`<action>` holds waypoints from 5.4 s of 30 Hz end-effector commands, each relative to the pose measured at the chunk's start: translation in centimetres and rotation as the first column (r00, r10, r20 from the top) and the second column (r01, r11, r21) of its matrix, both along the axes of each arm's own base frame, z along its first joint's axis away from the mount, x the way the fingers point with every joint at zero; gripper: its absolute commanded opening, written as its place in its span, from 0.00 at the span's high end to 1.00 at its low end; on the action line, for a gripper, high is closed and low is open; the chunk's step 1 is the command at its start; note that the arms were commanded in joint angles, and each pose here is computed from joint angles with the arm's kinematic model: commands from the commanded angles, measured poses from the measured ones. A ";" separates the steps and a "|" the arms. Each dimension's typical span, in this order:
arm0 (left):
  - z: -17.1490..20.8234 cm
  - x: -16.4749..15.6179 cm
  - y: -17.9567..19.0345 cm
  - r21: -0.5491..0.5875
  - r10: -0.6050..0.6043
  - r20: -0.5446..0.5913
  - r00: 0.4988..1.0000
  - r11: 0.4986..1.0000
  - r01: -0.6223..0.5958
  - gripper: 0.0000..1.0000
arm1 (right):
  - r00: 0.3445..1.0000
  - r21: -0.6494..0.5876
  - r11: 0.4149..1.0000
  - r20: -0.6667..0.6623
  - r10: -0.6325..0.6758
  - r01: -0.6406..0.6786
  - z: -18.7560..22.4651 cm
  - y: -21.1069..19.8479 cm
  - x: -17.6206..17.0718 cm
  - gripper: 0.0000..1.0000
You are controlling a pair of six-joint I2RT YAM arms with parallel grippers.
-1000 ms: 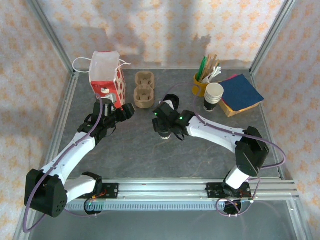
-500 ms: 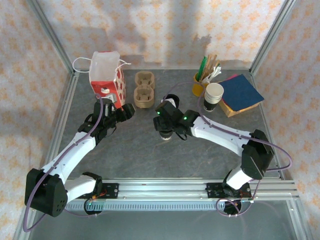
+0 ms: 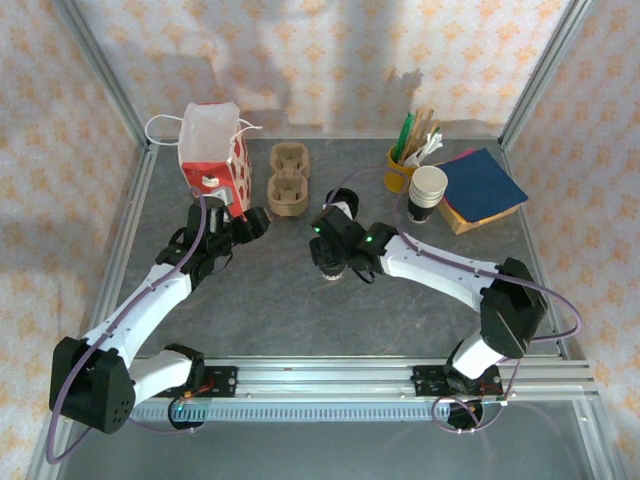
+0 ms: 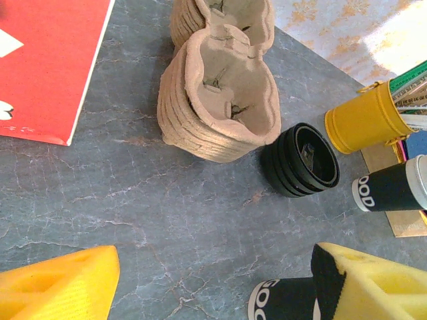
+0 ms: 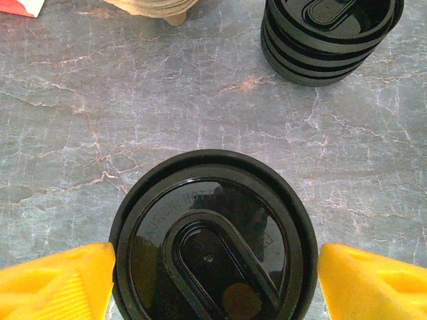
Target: Pack the takeout coffee
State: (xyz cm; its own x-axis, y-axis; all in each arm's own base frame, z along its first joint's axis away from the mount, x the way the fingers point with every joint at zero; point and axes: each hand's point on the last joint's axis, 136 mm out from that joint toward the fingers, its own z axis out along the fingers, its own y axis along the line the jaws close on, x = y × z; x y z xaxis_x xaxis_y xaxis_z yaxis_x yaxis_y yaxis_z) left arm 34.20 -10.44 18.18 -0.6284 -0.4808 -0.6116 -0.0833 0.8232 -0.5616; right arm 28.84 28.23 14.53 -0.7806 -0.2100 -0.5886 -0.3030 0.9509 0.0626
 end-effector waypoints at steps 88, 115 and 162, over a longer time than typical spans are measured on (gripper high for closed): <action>0.6 0.5 -0.3 -0.033 -0.008 0.012 1.000 0.999 0.008 0.23 | 0.672 -0.081 0.667 0.073 -0.737 0.740 -1.9 -31.3 4.4 0.26; 3.2 0.1 -0.8 -0.070 -0.025 0.073 0.997 0.997 0.030 0.23 | 0.556 -0.036 0.556 0.122 -0.822 0.831 0.7 -35.5 5.1 0.00; -2.6 11.2 -2.9 -0.030 0.217 -0.037 0.975 0.975 -0.219 0.48 | 0.981 0.754 0.651 0.043 -0.187 0.091 9.9 -5.8 3.0 0.09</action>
